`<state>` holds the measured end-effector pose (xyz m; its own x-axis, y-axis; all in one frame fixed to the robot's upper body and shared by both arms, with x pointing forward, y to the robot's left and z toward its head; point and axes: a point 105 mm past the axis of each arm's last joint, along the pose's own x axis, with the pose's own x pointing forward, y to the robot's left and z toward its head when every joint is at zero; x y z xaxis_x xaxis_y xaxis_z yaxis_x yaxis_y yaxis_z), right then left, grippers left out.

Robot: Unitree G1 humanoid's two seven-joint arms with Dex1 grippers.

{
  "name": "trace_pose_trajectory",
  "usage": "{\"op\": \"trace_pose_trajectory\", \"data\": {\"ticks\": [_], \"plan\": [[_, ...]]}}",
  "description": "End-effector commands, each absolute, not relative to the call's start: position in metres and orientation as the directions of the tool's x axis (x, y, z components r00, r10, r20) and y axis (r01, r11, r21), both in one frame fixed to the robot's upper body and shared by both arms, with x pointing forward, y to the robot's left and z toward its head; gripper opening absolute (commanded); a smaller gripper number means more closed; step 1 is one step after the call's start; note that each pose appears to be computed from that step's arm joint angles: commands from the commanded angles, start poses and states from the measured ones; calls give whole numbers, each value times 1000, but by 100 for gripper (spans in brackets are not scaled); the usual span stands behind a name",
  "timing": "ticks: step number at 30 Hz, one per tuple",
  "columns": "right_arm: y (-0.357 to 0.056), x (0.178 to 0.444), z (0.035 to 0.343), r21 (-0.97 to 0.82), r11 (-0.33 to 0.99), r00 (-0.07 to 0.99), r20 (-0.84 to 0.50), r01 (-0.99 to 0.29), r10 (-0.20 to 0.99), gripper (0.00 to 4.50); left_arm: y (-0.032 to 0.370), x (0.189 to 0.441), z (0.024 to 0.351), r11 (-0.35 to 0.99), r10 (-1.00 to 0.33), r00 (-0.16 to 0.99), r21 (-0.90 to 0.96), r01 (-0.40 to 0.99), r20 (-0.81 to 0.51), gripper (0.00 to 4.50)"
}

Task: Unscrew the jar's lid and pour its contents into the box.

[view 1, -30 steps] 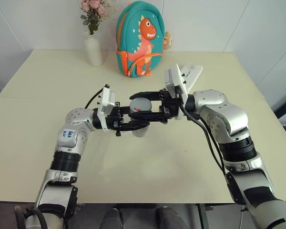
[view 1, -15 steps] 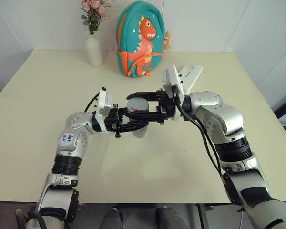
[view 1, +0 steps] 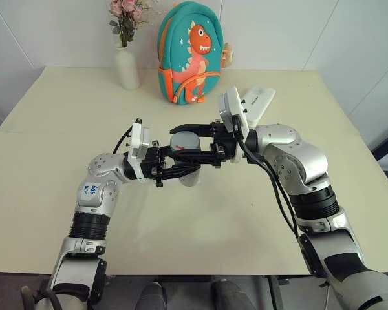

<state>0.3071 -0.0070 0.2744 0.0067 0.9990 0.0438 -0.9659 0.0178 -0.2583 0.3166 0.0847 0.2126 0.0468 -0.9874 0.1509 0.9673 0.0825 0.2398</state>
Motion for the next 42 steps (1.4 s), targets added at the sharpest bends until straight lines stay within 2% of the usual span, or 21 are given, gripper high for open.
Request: {"op": "trace_pose_trajectory", "data": {"ticks": [1,4,14,22,24,27,32,37,42], "plan": [[-23,298,354,-485,152,22,263,-861,964,256,60,295,165,-96,-995,-98,129,987,11,203],[-24,299,361,-518,153,13,265,-842,964,256,60,298,163,-96,-995,-96,106,990,-6,203],[-21,300,350,-531,133,7,233,-837,972,256,59,305,170,-93,-996,-92,120,988,-12,203],[-33,305,349,-504,182,63,244,-845,968,256,59,310,186,-61,-997,-67,180,982,27,203],[-46,313,347,-486,244,139,241,-839,960,256,61,313,202,-38,-998,-49,225,974,44,203],[-89,331,337,-452,416,345,235,-789,909,256,71,315,236,17,-997,-7,310,951,75,203],[-137,343,312,-392,589,561,196,-707,804,256,89,317,262,110,-992,79,354,929,100,203],[-171,341,252,-254,742,743,112,-621,660,256,130,328,270,265,-964,252,370,891,83,203],[-168,332,193,-144,795,800,32,-590,599,256,157,343,267,371,-926,367,370,852,83,203]]}}
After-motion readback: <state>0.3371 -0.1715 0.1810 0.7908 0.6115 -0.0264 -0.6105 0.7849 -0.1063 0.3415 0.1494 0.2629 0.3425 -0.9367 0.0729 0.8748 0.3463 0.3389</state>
